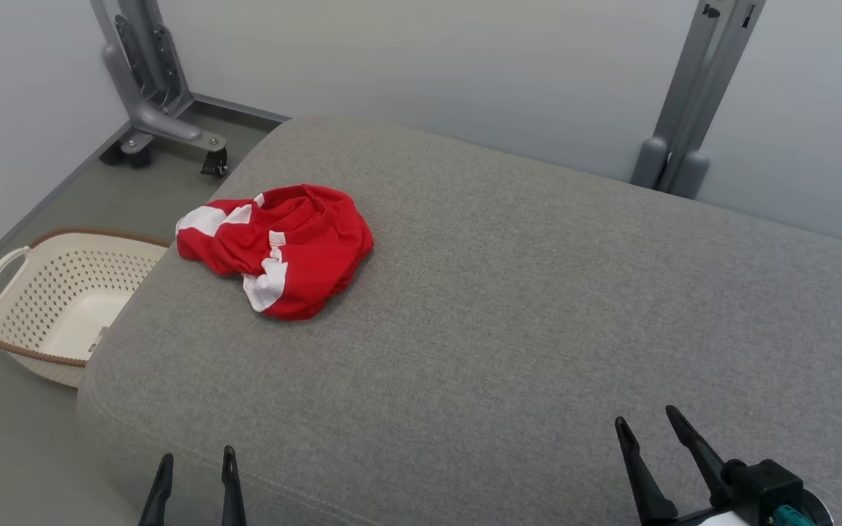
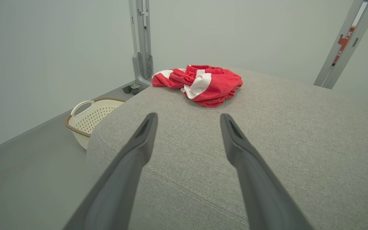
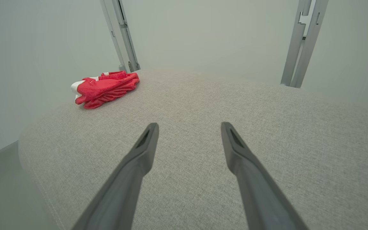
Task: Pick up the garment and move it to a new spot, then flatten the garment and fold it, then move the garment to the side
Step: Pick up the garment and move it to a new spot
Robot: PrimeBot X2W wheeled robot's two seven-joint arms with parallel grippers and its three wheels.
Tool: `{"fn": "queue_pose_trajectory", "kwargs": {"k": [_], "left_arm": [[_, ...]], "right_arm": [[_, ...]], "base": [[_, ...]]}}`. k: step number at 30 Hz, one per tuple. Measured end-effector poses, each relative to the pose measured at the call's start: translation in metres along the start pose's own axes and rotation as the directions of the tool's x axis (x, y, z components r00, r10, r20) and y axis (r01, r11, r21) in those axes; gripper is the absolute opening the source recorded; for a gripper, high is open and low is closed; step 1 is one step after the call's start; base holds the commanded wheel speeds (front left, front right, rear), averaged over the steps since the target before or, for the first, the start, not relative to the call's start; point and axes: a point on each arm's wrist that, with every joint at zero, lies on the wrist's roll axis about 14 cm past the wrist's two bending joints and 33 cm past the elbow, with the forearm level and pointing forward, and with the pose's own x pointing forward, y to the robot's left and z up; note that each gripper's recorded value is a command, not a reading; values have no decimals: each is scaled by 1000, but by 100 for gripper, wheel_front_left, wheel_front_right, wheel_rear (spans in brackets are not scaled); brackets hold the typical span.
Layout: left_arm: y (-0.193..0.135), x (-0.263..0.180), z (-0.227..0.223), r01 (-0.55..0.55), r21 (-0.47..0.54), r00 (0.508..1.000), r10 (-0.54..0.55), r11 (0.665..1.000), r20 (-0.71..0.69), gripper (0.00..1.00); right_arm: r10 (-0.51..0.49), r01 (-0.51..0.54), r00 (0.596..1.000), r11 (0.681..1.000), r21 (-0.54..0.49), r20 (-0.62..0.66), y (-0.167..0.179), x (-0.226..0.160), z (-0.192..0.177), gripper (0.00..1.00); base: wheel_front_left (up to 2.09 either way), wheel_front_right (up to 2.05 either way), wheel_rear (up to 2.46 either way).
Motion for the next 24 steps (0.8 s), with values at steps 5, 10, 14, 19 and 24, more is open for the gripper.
{"fn": "queue_pose_trajectory", "kwargs": {"k": [5,10,14,19,24], "left_arm": [[-4,11,8,-6,0,1000,6,1000,12,100],[-22,42,23,40,12,998,-41,999,47,100],[-40,88,50,108,63,986,-114,992,120,100],[-56,149,57,187,156,973,-206,970,109,100],[-48,217,40,202,221,979,-195,954,-49,100]], "right_arm": [[25,-26,1000,999,-19,-18,-7,11,-5,100],[37,-40,998,998,-45,-53,-24,21,-18,100],[38,-43,996,997,-57,-84,-41,28,-31,100],[40,-47,993,997,-56,-111,-59,40,-47,100],[29,-35,991,998,-45,-131,-75,49,-62,100]], "base": [[0,0,0],[0,0,0],[0,0,0],[0,0,0],[0,0,0]]}}
